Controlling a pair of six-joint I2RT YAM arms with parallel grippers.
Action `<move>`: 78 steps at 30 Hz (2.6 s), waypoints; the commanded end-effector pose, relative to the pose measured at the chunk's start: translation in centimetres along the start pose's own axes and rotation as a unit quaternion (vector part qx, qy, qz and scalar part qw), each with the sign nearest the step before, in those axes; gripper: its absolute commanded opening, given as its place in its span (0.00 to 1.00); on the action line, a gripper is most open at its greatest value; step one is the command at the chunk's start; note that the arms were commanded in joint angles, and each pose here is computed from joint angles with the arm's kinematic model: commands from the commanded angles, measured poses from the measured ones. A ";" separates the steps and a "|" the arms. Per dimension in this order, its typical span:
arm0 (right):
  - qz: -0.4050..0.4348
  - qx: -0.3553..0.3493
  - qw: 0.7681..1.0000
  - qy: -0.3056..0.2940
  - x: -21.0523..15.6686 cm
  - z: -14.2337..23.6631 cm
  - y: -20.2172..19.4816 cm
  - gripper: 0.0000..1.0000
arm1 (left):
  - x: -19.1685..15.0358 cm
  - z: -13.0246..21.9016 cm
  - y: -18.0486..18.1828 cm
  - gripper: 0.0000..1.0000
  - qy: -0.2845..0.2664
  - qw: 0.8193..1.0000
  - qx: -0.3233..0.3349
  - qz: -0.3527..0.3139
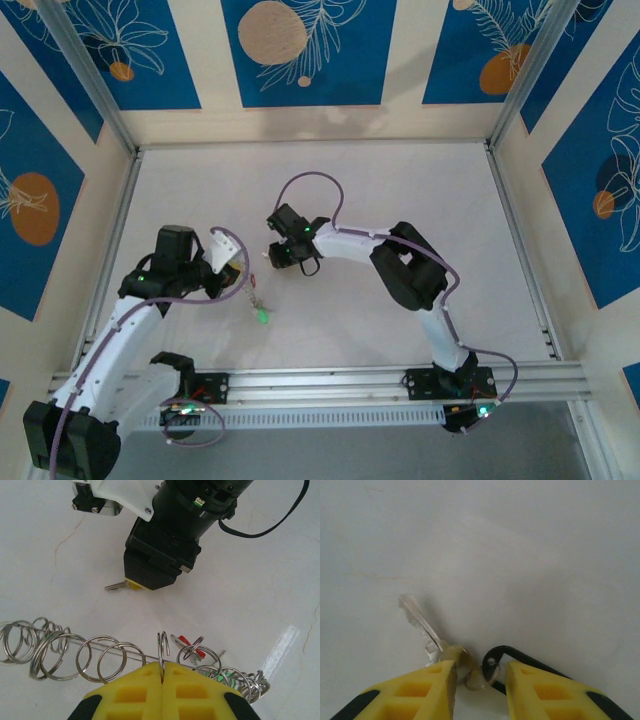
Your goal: Put the keys on the keyring
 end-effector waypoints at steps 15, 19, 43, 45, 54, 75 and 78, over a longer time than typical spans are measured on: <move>-0.127 0.004 0.991 0.046 -4.7 5.1 -10.4 0.40 | 0.8 0.7 -0.2 0.00 -0.056 0.998 -0.003 -0.016; -0.119 0.050 0.991 0.034 -4.5 7.4 -11.4 0.39 | 1.0 0.8 -0.2 0.00 -0.062 0.998 -0.010 -0.010; 0.009 0.039 0.997 0.073 -3.0 7.0 -12.8 0.30 | 1.7 0.8 -2.1 0.00 -0.153 0.983 -0.096 -0.038; 0.016 0.034 0.997 0.074 -2.9 6.7 -12.8 0.28 | 1.7 0.8 -2.1 0.00 -0.151 0.983 -0.095 -0.037; 0.036 0.031 0.996 0.077 -2.6 6.6 -12.3 0.07 | 1.5 0.8 -2.2 0.00 -0.149 0.983 -0.097 -0.039; 0.184 0.304 0.933 -0.057 -5.6 16.1 -7.8 0.00 | 4.6 -0.7 -3.8 0.00 -0.114 0.974 -0.117 -0.156; 0.219 0.332 0.916 -0.058 -6.5 16.8 -6.5 0.00 | 5.0 -1.2 -3.5 0.00 -0.113 0.976 -0.113 -0.146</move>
Point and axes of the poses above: each hand's point on the last joint's axis, 136 mm out from that joint toward the fingers, its own z axis back along the fingers, its own y axis along the line the jaws close on, x = y × z, the point moved 10 cm from there along z, back along the fingers, and after that the axes turned 15 degrees about -z, right-handed, at the moved point
